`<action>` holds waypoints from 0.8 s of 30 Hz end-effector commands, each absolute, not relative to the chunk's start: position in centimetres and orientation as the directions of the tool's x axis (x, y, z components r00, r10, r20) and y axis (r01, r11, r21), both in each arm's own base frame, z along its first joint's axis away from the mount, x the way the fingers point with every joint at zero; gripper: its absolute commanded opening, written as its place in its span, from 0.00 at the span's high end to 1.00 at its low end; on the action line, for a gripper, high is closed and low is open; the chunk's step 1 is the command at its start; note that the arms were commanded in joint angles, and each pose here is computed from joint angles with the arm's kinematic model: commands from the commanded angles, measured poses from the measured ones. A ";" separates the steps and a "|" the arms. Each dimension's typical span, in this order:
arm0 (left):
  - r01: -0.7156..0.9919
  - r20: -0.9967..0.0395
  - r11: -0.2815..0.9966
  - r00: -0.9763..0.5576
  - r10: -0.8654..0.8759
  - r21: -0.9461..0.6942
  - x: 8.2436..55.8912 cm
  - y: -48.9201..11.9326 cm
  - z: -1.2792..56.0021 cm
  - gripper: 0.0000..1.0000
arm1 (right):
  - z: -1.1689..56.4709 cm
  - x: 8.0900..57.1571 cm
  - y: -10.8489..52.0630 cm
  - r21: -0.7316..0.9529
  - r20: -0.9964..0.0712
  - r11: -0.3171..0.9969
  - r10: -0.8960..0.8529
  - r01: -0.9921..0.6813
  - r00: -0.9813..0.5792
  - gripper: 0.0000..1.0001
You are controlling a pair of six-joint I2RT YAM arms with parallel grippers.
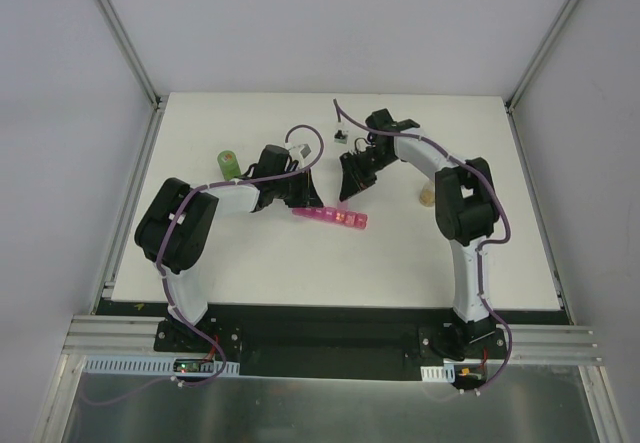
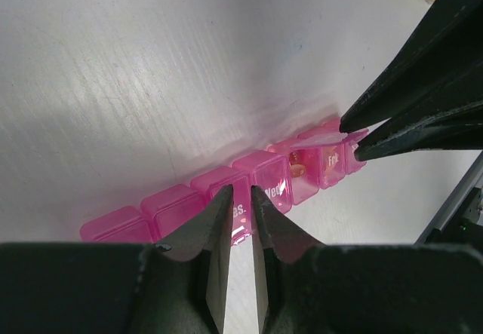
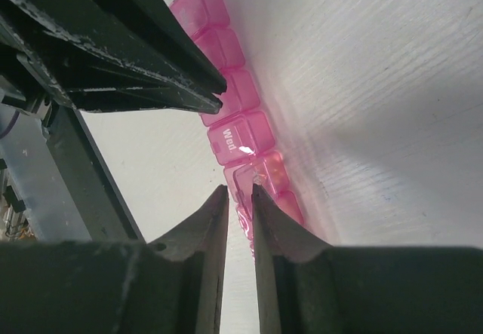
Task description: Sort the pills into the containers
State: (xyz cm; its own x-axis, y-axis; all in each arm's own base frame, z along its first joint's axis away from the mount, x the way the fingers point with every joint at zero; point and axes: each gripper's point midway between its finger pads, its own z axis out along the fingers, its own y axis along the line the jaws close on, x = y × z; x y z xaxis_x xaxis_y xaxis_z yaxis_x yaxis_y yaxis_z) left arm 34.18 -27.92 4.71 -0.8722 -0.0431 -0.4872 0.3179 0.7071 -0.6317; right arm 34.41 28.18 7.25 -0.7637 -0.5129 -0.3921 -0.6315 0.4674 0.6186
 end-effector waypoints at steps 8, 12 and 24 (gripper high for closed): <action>0.240 -0.419 0.766 -0.907 -0.042 -0.596 33.4 -26.2 2.3 0.85 | 10.6 31.7 28.8 0.629 -0.431 0.393 -0.542 -0.671 -0.721 0.78; 0.240 -0.419 0.768 -0.907 -0.041 -0.594 33.3 -26.1 2.2 0.85 | 10.1 31.0 29.1 0.634 -0.416 0.387 -0.559 -0.670 -0.717 0.78; 0.241 -0.421 0.767 -0.906 -0.042 -0.594 33.2 -26.1 2.2 0.85 | 7.5 30.4 29.0 0.624 -0.340 0.438 -0.593 -0.647 -0.730 0.79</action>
